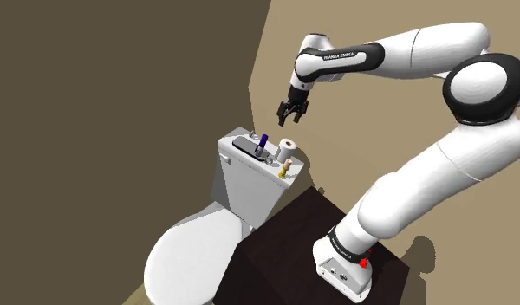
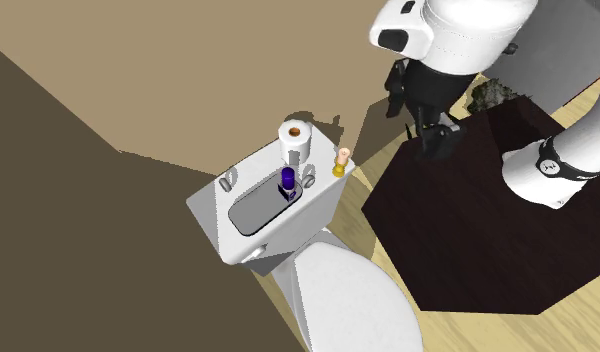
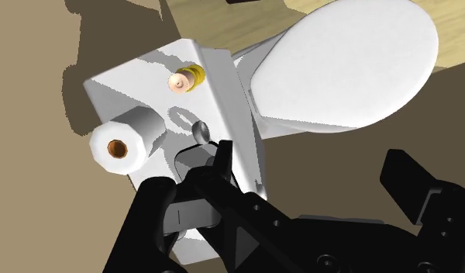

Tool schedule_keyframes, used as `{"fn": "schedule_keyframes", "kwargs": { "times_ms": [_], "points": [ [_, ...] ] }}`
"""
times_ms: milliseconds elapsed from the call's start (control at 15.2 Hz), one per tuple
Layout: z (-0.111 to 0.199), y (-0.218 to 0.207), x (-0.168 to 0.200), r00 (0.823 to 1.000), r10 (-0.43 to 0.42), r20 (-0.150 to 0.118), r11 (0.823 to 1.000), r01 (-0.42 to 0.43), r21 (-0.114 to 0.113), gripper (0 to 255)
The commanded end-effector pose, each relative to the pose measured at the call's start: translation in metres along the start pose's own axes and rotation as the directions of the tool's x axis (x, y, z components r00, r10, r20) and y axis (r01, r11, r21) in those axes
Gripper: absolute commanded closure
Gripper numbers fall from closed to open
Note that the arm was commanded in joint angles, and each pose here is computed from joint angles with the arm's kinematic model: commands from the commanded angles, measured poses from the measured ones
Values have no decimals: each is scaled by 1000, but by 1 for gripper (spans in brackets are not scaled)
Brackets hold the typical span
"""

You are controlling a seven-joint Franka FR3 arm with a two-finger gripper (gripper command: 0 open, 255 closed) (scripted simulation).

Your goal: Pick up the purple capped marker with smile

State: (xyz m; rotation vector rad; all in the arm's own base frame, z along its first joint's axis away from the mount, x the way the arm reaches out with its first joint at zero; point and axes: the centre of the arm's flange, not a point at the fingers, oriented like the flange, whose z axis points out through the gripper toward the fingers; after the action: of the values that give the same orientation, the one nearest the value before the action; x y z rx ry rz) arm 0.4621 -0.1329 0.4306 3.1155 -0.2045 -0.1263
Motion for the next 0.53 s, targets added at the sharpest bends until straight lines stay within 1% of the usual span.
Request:
{"fn": "schedule_keyframes", "kwargs": {
  "times_ms": [0, 462],
  "points": [
    [17, 11, 19, 1000, -6, 12, 1000, 6, 1, 0],
    [78, 44, 88, 998, -23, 54, 1000, 23, 7, 0]
  ]
}}
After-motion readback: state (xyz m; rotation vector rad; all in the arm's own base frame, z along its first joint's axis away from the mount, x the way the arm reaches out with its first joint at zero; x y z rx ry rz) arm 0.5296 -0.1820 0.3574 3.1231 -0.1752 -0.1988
